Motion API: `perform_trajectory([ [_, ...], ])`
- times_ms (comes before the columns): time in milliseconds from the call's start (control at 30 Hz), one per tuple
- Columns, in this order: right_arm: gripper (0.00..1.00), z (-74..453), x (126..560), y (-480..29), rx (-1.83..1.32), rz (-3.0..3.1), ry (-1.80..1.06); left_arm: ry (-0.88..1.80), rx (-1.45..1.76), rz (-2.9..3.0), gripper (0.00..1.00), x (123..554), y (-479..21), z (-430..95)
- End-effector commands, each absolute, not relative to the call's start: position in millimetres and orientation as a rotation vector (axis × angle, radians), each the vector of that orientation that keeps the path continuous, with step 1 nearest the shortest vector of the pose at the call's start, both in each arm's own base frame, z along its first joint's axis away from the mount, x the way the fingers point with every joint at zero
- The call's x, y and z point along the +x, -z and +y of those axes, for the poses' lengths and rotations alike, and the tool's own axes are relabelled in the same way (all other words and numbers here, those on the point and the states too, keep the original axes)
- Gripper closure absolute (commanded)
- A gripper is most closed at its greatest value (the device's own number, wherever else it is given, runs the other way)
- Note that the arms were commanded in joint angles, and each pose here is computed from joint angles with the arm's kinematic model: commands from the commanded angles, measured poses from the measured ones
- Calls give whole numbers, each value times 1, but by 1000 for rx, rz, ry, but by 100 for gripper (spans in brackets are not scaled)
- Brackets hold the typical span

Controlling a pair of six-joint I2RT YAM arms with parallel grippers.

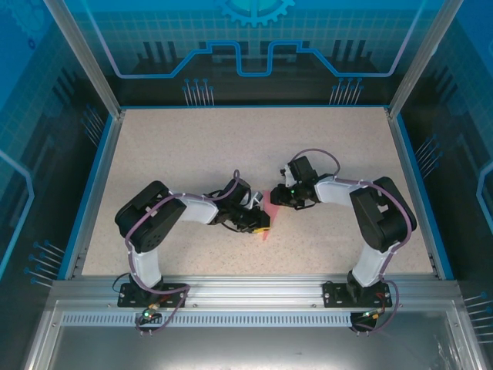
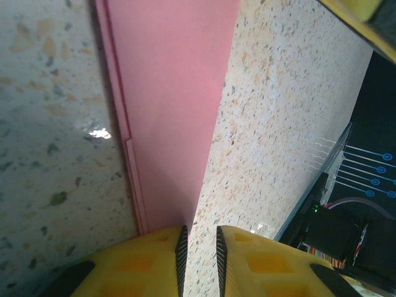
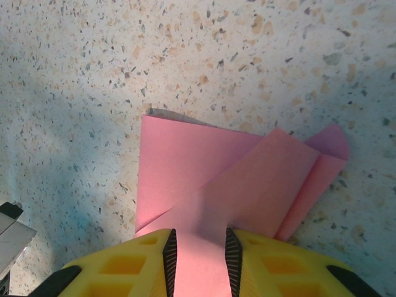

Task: Fold a paper plane with a square sheet of paper (fold left side to right side)
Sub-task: Fourth fold the wing at the center of the table.

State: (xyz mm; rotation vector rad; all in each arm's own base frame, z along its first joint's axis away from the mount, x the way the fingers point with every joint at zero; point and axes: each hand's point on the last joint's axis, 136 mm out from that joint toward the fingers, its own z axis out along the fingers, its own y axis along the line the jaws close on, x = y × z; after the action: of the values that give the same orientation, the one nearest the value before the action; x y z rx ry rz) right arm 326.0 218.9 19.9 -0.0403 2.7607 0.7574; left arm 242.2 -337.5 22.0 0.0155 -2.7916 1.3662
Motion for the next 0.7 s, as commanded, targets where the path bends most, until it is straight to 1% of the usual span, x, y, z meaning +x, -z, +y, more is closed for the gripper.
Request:
perform_trajectory([
  [0,70,218,323,-37,-52,2722,-779,-1183,88,-2780,78,225,7,-331],
  [33,69,218,325,-47,-55,2695,-793,-1167,93,-2784,78,223,9,-330],
  [167,70,212,310,-57,-63,2667,-817,-1100,102,-2808,80,222,14,-327],
  [300,76,218,292,-65,-83,2640,-922,-1051,85,-2825,80,220,18,-326],
  [400,77,228,283,-63,-89,2639,-998,-1031,84,-2833,81,219,19,-326],
  [667,78,249,288,-52,-108,2657,-1039,-1002,81,-2848,81,219,20,-323],
])
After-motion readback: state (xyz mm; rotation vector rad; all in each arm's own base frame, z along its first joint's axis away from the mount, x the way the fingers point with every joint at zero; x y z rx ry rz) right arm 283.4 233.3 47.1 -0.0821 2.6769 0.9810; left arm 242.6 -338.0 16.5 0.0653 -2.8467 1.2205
